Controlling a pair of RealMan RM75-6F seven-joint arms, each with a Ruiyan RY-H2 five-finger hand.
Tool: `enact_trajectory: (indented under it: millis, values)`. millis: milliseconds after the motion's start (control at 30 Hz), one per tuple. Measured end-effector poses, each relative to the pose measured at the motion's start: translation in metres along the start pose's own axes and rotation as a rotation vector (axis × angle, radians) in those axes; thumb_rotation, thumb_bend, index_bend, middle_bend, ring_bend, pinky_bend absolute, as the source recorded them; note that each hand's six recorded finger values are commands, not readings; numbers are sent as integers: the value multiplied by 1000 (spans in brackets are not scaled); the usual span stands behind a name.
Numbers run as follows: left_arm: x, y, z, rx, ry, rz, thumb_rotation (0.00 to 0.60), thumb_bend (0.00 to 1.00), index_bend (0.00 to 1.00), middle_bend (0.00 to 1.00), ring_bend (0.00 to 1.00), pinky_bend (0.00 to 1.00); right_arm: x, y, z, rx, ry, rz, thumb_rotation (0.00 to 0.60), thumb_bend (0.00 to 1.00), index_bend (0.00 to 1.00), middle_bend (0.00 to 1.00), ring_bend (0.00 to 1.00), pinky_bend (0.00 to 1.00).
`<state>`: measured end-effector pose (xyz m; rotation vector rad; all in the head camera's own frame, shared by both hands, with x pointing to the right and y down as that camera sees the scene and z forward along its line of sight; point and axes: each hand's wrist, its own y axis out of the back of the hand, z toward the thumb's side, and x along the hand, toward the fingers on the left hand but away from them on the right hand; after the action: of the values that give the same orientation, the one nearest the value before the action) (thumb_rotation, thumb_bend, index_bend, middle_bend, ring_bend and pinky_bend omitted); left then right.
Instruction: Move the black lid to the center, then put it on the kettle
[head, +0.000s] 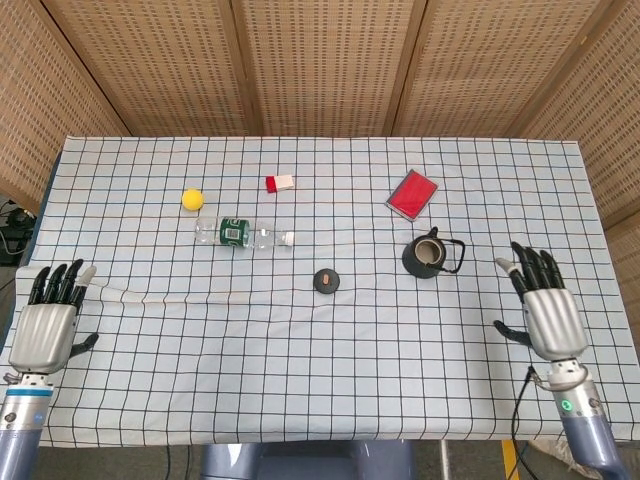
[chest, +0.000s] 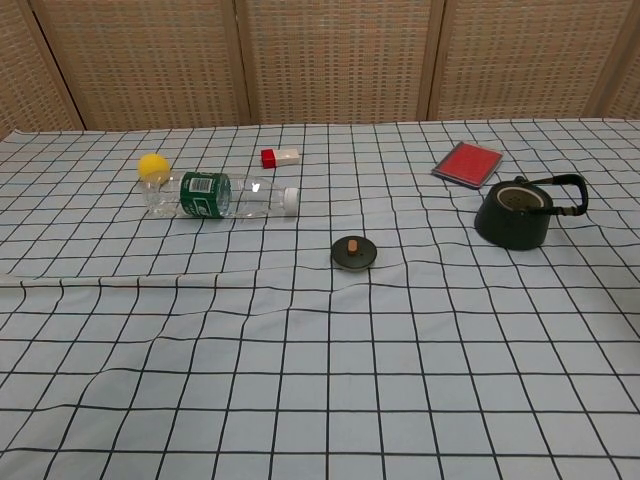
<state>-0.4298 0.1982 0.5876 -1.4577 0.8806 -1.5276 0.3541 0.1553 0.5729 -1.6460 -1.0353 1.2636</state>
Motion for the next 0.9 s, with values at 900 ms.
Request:
enact_trajectory:
  millis: [900]
  values:
    - [16,-2,-24,-141,51,-59,600,68,0,0,0,0,-139,-137,213,16,139,343,600,262,346,51,0,0]
